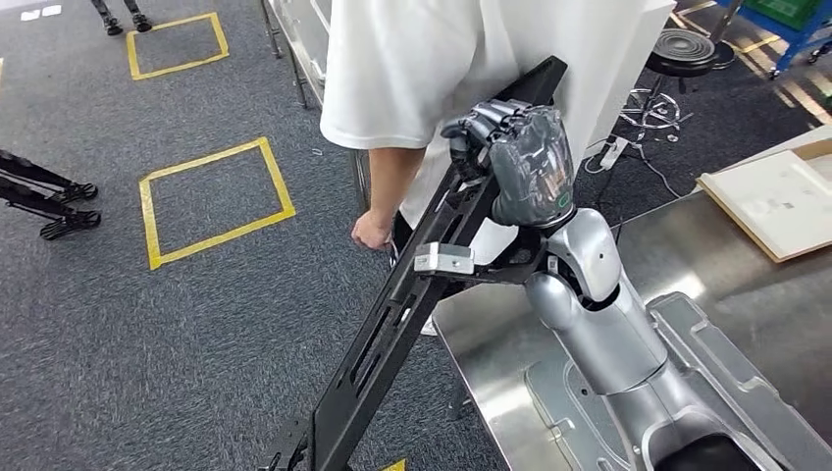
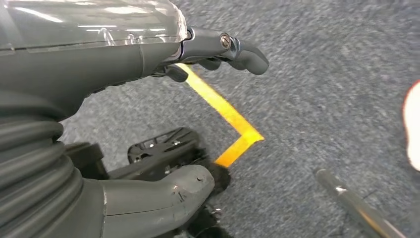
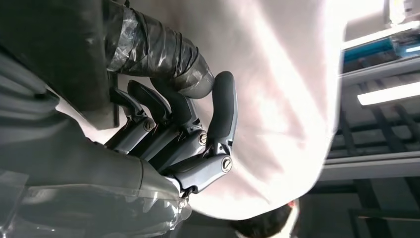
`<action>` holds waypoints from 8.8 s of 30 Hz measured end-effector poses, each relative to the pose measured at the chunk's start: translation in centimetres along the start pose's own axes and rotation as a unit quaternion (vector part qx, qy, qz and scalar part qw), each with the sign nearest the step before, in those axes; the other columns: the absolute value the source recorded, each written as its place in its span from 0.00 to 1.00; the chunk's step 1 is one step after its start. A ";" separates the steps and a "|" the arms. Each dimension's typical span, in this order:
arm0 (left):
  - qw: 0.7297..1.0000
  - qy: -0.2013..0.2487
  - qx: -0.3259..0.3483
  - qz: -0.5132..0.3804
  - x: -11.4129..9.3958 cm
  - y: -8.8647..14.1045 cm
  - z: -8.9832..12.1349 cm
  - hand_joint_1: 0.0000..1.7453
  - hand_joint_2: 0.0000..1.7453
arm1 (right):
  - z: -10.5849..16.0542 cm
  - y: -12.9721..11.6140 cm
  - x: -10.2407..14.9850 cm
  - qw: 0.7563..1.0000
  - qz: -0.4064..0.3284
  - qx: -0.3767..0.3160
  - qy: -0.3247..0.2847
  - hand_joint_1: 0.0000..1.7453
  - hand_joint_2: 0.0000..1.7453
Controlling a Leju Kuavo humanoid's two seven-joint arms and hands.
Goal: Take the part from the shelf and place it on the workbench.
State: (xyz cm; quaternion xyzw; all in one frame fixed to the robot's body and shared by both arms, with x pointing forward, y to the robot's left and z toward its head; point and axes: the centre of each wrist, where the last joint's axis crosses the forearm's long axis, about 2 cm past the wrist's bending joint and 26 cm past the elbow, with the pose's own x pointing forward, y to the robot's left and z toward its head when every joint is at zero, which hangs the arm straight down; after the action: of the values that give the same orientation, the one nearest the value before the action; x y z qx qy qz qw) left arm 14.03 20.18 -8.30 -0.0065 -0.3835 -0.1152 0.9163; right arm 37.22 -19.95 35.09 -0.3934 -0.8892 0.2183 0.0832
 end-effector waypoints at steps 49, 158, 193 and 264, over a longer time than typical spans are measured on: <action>1.000 -0.002 0.005 0.020 0.2 -1.3 0.2 0.00 1.00 | -0.4 -9.2 -11.7 0.988 0.139 -0.012 0.059 1.00 1.00; 0.995 -0.026 0.039 0.092 -1.6 0.8 0.6 0.00 0.00 | -19.3 -18.7 -21.0 0.720 -0.151 0.524 0.430 0.00 0.00; 0.995 -0.029 0.034 0.087 -1.9 0.8 0.8 0.00 0.00 | -21.9 -20.5 -19.1 0.717 -0.199 0.496 0.447 0.00 1.00; 0.994 0.009 0.026 0.104 -4.6 -0.2 2.5 0.00 0.00 | 12.4 -9.3 -6.7 0.994 0.104 -0.033 0.003 0.00 0.00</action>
State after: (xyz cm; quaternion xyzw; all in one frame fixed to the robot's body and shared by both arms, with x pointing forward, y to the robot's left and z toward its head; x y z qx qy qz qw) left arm 9.10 21.15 -9.76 -0.0219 -0.3754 -0.0092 0.9266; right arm 31.59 -34.43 28.42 -0.4870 -0.8500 0.1948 0.0499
